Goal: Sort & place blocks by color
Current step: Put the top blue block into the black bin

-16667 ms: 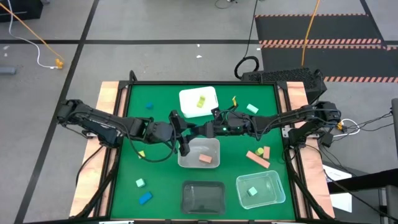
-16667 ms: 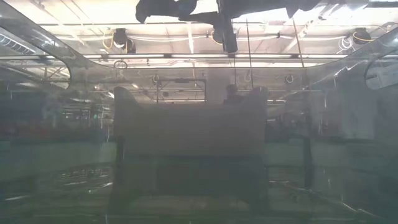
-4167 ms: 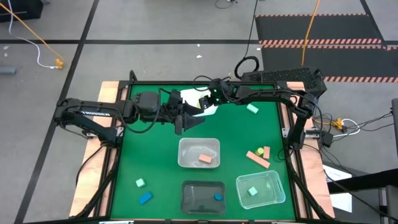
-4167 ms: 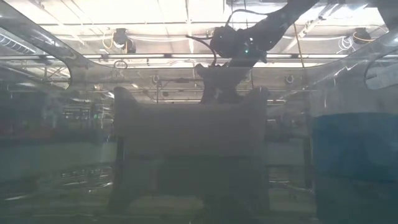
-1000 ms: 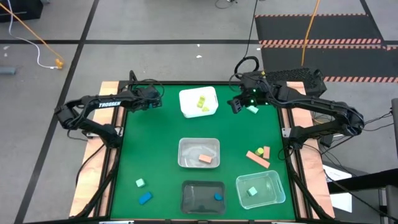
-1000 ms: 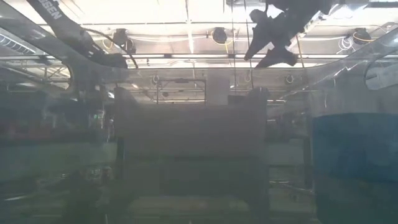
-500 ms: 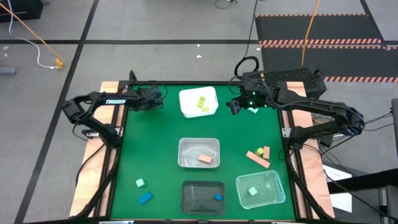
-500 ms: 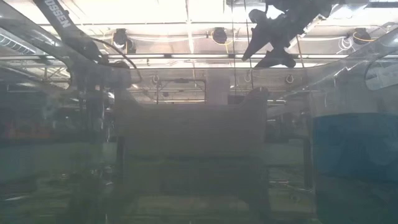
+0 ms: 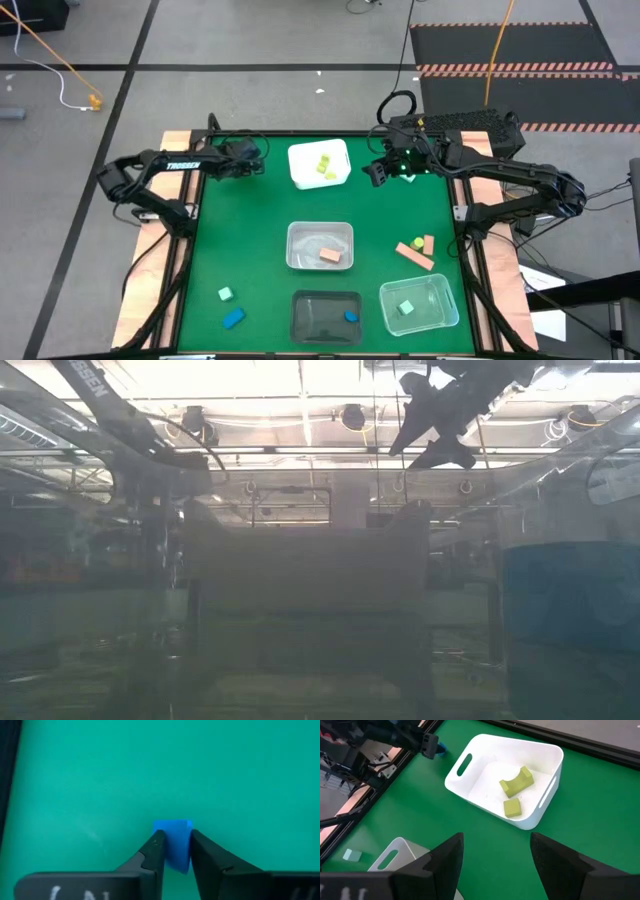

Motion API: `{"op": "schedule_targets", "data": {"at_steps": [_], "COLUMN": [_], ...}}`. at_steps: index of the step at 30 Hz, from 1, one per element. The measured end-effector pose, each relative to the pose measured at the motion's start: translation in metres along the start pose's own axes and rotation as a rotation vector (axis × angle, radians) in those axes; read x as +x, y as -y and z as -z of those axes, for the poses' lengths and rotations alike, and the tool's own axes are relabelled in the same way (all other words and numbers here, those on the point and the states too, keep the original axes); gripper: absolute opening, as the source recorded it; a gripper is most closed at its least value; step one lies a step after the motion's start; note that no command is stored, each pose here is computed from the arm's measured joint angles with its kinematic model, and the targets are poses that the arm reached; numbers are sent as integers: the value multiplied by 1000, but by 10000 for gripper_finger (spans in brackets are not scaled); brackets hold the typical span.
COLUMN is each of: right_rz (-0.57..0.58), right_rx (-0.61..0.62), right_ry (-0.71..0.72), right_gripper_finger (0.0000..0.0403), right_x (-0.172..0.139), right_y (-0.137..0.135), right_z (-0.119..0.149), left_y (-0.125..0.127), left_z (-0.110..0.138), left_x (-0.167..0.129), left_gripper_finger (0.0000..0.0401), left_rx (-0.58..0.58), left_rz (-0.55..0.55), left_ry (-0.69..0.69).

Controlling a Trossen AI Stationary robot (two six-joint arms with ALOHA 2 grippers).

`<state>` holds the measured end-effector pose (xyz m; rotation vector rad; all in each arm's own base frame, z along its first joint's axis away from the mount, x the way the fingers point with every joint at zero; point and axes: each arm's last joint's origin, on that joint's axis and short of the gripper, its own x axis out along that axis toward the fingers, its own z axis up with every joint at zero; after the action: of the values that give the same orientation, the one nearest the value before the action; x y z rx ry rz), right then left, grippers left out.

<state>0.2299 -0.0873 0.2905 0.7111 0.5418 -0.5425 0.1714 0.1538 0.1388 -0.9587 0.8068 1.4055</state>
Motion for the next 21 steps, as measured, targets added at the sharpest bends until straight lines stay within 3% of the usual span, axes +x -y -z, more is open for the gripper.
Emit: {"op": "schedule_targets", "data": {"at_steps": [10, 21], "right_rz": [0, 0], "right_rx": [-3, -11], "right_ry": [0, 0], "right_gripper_finger": [219, 219], "right_x": [0, 0], "right_y": [0, 0], "right_z": [0, 0], "left_y": [1, 10], "left_z": [0, 11], "left_x": [-27, -34], "left_gripper_finger": [6, 1], "left_rx": [-8, 28], "left_rz": [124, 182], "left_ry": [39, 12]}}
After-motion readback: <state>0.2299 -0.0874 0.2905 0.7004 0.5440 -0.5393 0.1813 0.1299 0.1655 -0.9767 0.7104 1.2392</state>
